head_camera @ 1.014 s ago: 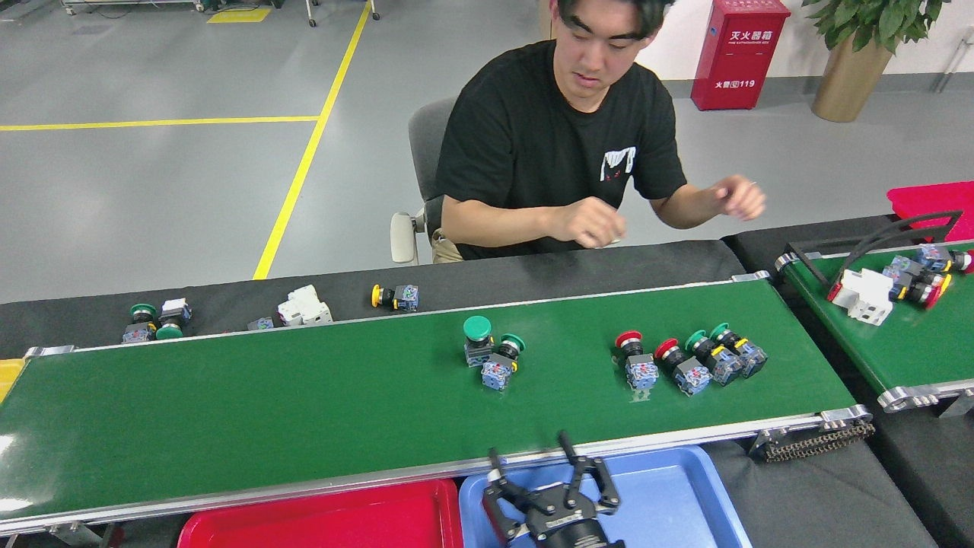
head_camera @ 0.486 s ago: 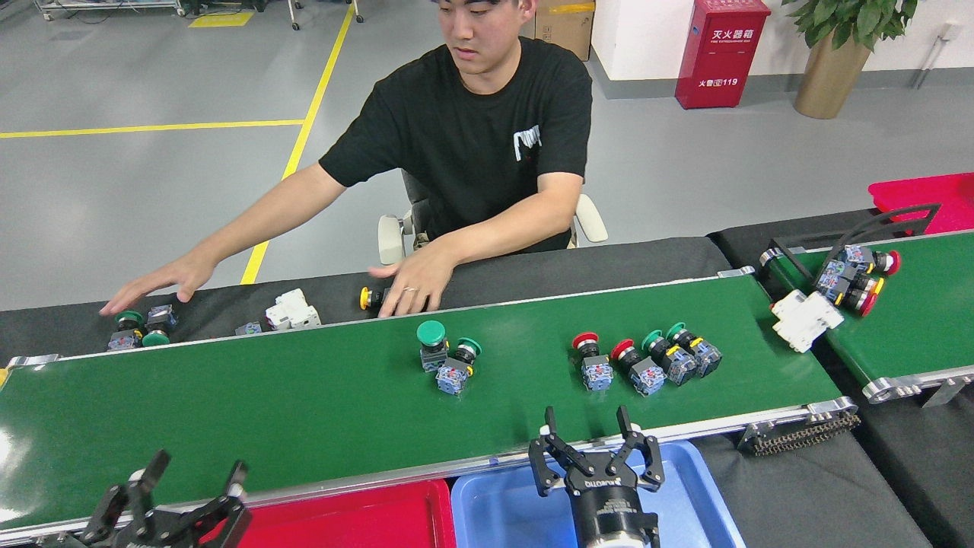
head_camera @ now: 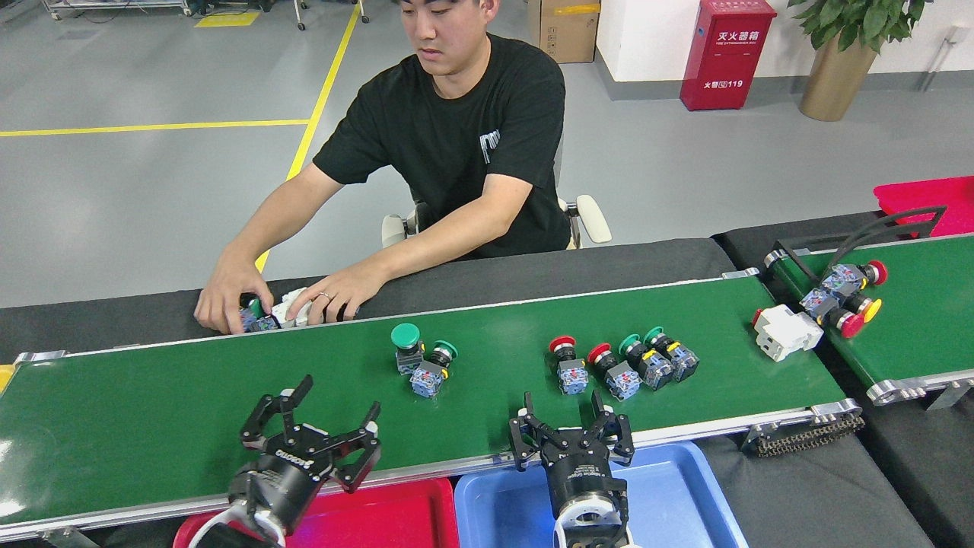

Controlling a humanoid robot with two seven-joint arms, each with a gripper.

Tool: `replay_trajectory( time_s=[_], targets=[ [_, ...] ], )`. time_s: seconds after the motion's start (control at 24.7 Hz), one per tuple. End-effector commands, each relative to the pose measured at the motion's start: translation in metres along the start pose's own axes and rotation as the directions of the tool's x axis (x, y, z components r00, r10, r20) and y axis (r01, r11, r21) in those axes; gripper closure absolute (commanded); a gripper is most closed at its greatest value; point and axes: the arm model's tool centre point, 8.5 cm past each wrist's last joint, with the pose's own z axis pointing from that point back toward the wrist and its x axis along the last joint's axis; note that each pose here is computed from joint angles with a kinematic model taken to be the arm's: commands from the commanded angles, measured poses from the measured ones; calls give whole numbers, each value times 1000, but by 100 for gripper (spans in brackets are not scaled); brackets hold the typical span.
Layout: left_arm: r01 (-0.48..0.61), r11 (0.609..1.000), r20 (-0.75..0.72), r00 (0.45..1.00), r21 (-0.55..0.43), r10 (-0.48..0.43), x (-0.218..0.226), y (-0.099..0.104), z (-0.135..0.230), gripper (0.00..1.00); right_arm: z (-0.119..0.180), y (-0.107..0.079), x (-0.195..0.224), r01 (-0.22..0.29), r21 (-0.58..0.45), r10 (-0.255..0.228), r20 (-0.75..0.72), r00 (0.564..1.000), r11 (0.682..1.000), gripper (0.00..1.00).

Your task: Pick switch part from conveyor to tray

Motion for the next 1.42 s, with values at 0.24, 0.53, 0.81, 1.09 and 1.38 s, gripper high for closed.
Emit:
replay_trajectory(
  time_s=[0.24,0.53,0.81,1.09,1.38],
  targets=[
    [-28,998,-8,1000,-51,28,-9,-2,-42,0,-26,-12,3,-13,9,13,-10,1000,1000,21],
    [-44,995,-11,999,-87,43,-9,-13,-47,0,-28,-15,9,-31,5,31,48,998,999,88],
    [-45,994,-47,998,-96,41,-20,-17,-44,0,-10,-26,33,11,-44,0,247,969,999,95],
    [-61,985,-169,985,-161,34,-44,-37,-48,0,66,-18,76,15,-80,34,577,816,997,92],
    [-86,982,-303,953,-169,32,-89,-39,-47,12,125,8,119,0,-36,26,742,669,999,0]
  ],
)
